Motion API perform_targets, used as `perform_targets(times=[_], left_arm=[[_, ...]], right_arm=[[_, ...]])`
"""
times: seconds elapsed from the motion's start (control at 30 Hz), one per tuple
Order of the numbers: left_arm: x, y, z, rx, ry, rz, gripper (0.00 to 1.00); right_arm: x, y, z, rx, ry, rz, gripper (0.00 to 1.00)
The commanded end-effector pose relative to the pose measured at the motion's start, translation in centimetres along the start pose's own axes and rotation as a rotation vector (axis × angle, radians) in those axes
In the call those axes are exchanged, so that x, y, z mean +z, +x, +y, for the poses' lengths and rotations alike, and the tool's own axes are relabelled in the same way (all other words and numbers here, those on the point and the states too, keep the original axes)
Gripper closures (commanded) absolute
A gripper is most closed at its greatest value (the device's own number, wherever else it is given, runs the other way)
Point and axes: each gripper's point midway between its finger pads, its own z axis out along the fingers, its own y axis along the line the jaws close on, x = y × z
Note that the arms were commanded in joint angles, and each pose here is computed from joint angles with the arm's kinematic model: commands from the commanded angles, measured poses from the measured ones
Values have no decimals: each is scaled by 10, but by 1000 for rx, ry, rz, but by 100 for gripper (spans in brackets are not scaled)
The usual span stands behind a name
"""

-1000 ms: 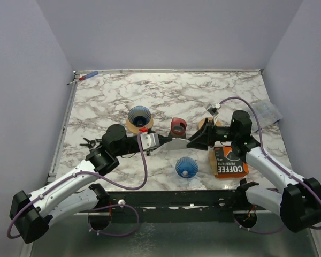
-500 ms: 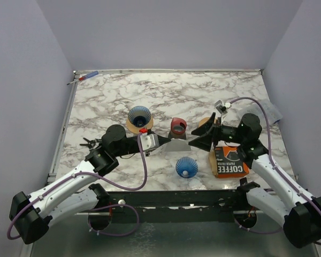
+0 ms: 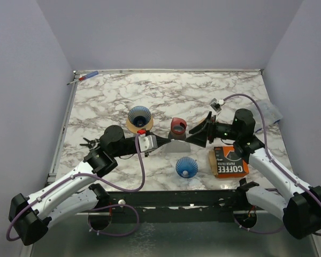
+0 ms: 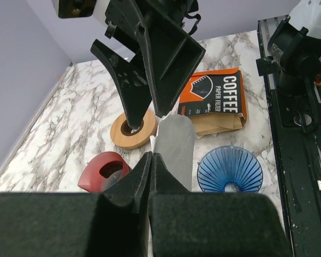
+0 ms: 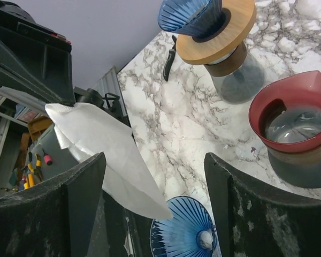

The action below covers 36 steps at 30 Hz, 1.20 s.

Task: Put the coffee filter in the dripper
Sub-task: Pick up the coffee filter from the coffee filter holder.

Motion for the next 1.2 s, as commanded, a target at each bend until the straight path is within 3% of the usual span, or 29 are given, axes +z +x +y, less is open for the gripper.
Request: perform_targets(times=[0.0,0.67,1.17], left_arm=[[-2,-2,-2,1,6,-25,100],[-4,1,0,-10,-11,-15,100],[-4,1,1,-11,-18,-16,100]], right_arm=[[8,0,0,-26,13,27,22],[-2,-3,-2,-36,114,-51,20],[4,23,-2,1,17,33,19]])
